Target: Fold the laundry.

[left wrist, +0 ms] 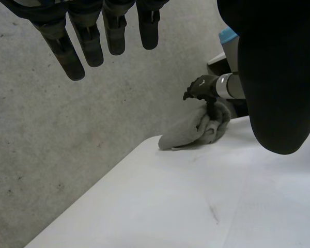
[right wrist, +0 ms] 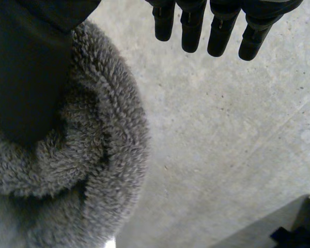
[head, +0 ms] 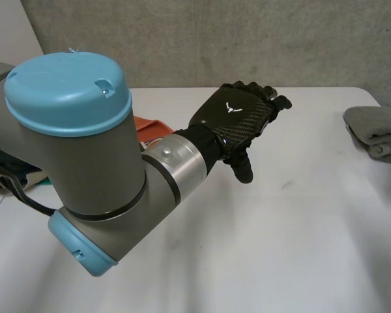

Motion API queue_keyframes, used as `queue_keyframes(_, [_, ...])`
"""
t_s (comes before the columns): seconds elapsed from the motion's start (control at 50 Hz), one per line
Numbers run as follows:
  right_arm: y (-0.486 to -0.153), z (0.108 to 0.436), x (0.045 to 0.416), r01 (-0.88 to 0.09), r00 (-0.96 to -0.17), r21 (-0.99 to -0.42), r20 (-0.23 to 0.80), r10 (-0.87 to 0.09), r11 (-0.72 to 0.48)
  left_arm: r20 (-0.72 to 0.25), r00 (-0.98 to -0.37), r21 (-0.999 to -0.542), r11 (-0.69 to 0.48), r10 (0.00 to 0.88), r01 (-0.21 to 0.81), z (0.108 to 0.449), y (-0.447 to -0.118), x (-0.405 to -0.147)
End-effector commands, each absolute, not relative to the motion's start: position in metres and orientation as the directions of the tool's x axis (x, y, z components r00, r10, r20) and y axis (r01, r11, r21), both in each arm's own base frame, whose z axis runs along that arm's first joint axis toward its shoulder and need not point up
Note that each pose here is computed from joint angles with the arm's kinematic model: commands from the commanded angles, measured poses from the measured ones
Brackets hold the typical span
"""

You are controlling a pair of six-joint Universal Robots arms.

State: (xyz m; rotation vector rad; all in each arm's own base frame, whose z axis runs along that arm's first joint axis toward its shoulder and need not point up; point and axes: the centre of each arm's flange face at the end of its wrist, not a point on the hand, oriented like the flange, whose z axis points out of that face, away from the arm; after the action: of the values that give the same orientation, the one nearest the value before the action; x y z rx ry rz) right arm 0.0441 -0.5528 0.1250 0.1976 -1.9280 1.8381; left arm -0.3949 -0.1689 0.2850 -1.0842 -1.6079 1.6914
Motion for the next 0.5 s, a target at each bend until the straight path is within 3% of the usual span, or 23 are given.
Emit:
queue_keyframes(0.02, [-0.540,0.159,0.048,-0.486,-0.840,-0.869,0.494,0.225,0.090,-0.164,-0.525,-0.986,-0.123,0.835,0.112,0.291,-0.172,-0.393])
queue_keyframes(0.14, [-0.511,0.214,0.057,-0.521,-0.830,-0.850,0.483,0.279,-0.075,-0.156,-0.512,-0.988,-0.124,0.845,0.097,0.295,-0.171,-0.393])
queue_keyframes(0.2, [-0.487,0.231,0.074,-0.518,-0.845,-0.842,0.476,0.244,-0.153,-0.157,-0.509,-0.988,-0.131,0.846,0.087,0.300,-0.173,-0.390])
queue_keyframes(0.26, [-0.463,0.235,0.107,-0.507,-0.862,-0.834,0.489,0.134,-0.218,-0.157,-0.526,-0.988,-0.129,0.836,0.090,0.300,-0.180,-0.385])
queue_keyframes(0.36, [-0.401,0.210,0.170,-0.461,-0.815,-0.836,0.532,-0.230,-0.297,-0.170,-0.603,-0.985,-0.133,0.779,0.107,0.301,-0.215,-0.367])
queue_keyframes(0.5, [-0.330,0.205,0.196,-0.417,-0.723,-0.860,0.510,-0.467,-0.294,-0.195,-0.737,-0.978,-0.187,0.647,0.095,0.303,-0.283,-0.331])
